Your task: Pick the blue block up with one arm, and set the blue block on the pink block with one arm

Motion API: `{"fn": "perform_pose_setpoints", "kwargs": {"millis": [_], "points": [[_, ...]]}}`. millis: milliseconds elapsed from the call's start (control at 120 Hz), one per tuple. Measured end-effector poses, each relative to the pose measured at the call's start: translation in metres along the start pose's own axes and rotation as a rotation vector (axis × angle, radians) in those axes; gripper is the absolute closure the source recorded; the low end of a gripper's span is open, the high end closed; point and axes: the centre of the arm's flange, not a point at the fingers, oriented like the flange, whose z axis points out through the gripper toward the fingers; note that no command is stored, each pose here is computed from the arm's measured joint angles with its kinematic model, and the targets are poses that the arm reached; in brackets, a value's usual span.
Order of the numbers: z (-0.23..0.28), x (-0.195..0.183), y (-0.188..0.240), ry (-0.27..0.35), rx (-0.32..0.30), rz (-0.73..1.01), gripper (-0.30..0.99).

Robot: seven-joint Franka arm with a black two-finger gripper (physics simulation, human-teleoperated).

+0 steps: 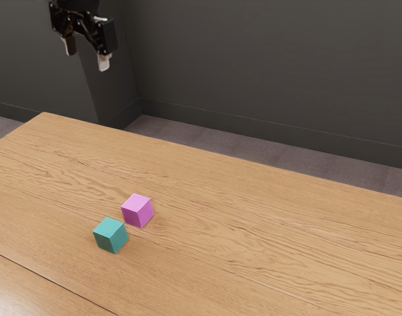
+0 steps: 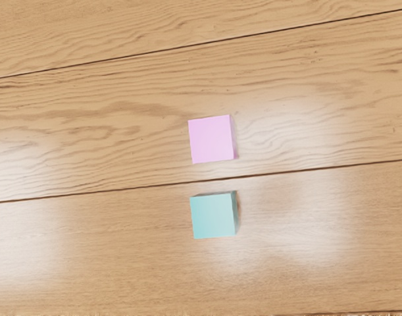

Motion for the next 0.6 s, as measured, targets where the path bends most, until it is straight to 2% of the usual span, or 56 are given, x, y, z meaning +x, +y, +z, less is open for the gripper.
{"fn": "perform_pose_setpoints", "kwargs": {"millis": [67, 192, 383, 600], "points": [[0.008, 0.001, -0.004, -0.020, 0.006, -0.005, 0.00], [0.061, -0.002, -0.007, -0.122, 0.011, 0.011, 0.00], [0.129, -0.025, -0.017, -0.166, -0.021, 0.026, 0.00], [0.212, -0.025, -0.002, -0.185, -0.031, 0.062, 0.00]]}}
